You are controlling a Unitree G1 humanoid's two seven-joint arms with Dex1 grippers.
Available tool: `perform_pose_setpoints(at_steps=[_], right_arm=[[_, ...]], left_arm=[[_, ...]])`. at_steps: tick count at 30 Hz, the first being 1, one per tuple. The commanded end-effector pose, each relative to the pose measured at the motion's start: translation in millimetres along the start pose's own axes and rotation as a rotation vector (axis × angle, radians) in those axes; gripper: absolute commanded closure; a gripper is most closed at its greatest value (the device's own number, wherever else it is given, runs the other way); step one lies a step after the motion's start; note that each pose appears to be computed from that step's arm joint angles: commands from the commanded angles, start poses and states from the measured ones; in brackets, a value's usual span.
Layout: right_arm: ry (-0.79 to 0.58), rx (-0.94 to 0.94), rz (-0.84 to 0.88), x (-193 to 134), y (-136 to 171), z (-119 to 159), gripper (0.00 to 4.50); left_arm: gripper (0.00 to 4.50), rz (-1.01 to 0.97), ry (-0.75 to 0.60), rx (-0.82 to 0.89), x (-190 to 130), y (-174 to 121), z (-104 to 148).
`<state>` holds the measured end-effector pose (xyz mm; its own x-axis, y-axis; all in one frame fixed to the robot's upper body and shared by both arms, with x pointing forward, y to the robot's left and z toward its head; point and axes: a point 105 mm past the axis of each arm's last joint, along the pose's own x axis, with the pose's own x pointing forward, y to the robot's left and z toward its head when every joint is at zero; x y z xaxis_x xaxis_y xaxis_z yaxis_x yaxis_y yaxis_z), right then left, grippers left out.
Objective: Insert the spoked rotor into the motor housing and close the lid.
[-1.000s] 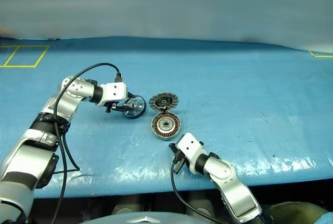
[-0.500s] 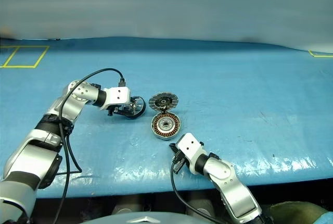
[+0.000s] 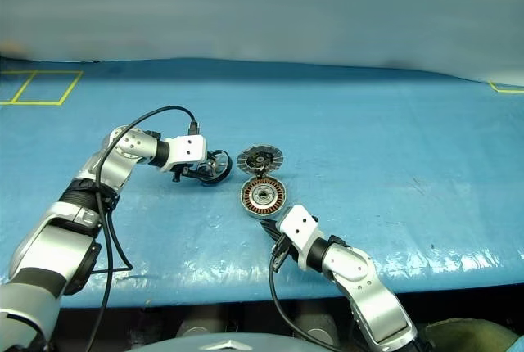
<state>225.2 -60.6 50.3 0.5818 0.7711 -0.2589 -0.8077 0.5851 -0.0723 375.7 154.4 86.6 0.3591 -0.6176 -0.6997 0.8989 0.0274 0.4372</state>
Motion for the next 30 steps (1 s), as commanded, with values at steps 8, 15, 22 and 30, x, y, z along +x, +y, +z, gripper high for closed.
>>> perform_pose_setpoints(at_steps=[8, 15, 22, 30], right_arm=[[-0.031, -0.013, -0.023, 1.0, -2.1, 6.8, 4.50], [-0.029, -0.018, -0.030, 2.7, -3.6, 6.7, 4.50], [-0.039, -0.026, -0.045, -4.8, -6.1, 11.0, 4.50], [-0.073, -0.014, -0.072, -18.9, -10.4, 24.2, 4.50]], left_arm=[[2.76, 0.001, 0.001, 0.007, 3.5, -2.9, -1.6], [2.78, -0.002, -0.002, 0.039, -6.4, -6.0, -5.3], [2.78, 0.037, -0.158, 0.019, -33.6, -13.3, 15.0], [2.78, 0.045, -0.396, -0.023, -46.7, -42.6, 61.6]])
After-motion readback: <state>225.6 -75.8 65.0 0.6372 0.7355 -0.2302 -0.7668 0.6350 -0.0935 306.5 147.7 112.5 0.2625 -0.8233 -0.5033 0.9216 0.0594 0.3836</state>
